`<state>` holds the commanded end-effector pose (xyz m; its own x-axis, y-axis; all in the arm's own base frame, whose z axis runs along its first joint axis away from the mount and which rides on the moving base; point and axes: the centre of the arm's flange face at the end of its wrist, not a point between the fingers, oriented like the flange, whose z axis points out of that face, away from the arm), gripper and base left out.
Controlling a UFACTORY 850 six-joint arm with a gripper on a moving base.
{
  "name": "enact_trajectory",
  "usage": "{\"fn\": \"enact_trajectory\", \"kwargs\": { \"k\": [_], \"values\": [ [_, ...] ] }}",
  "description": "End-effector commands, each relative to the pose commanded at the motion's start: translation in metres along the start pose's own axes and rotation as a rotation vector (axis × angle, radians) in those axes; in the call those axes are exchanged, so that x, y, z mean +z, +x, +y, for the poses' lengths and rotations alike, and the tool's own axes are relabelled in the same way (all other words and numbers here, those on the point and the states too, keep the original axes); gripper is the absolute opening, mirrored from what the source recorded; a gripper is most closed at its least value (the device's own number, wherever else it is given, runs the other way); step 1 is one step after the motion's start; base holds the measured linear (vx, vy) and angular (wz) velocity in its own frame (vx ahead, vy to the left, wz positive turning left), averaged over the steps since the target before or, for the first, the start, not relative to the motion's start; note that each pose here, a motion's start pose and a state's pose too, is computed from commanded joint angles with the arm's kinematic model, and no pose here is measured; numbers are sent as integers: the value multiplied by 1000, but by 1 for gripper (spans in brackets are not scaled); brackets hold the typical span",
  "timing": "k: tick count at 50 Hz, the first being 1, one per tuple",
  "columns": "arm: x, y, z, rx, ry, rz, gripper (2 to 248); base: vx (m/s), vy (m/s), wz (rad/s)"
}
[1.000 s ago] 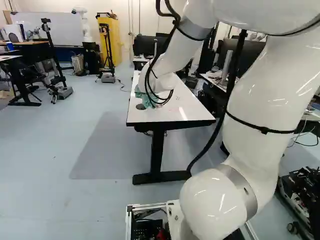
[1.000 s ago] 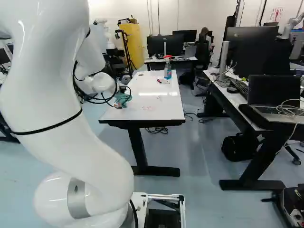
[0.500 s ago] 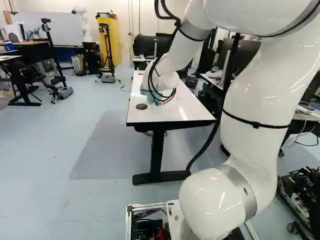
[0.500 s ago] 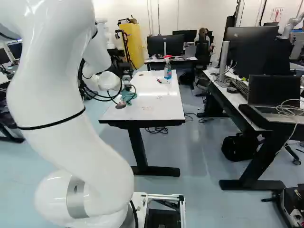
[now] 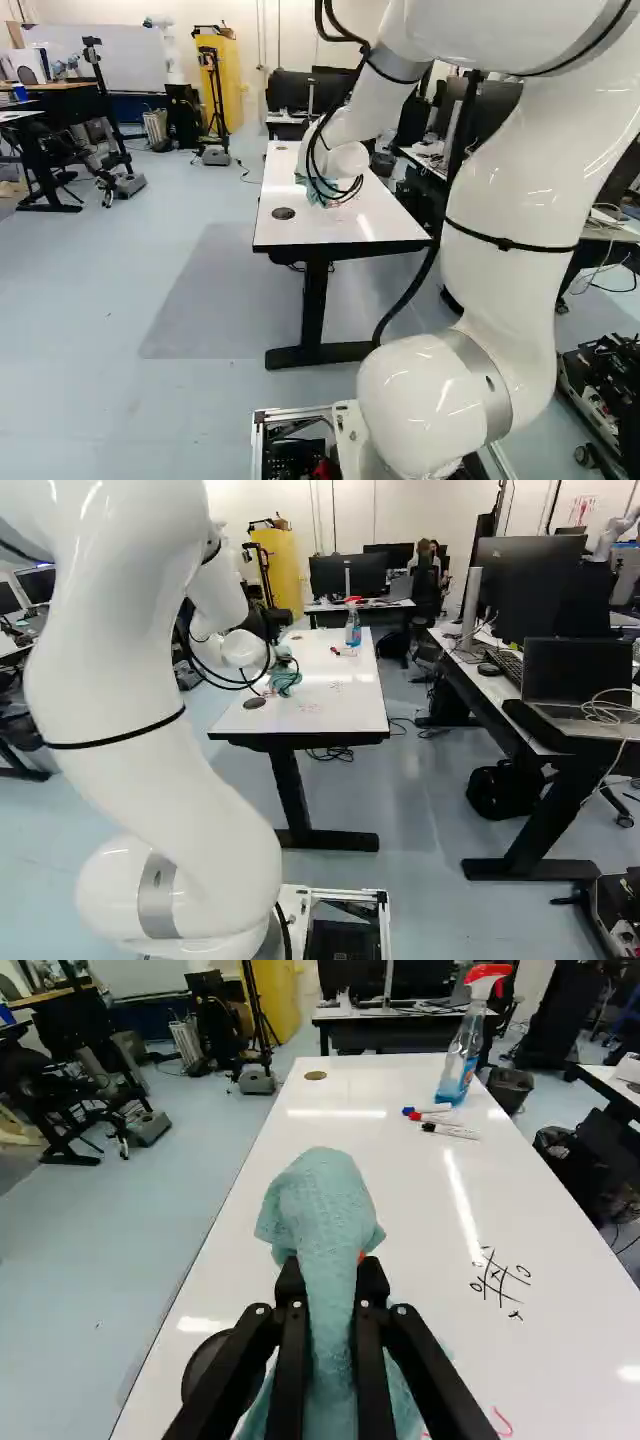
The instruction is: Clean the table with the green towel
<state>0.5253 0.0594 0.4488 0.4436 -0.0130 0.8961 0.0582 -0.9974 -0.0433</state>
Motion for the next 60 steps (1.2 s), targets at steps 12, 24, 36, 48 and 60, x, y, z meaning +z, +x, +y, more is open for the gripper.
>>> {"fn": "enact_trajectory", "kwargs": {
  "k": [12,24,36,48,60],
  "values": [
    [10,8,19,24,-37,30,47,0,0,0],
    [22,15,38,46,-72,54,47,0,0,0],
    [32,23,57,57,-103,94,47,0,0,0],
    [35,28,76,68,-134,134,47,0,0,0],
    [36,33,96,78,-165,172,47,0,0,0]
  ]
}}
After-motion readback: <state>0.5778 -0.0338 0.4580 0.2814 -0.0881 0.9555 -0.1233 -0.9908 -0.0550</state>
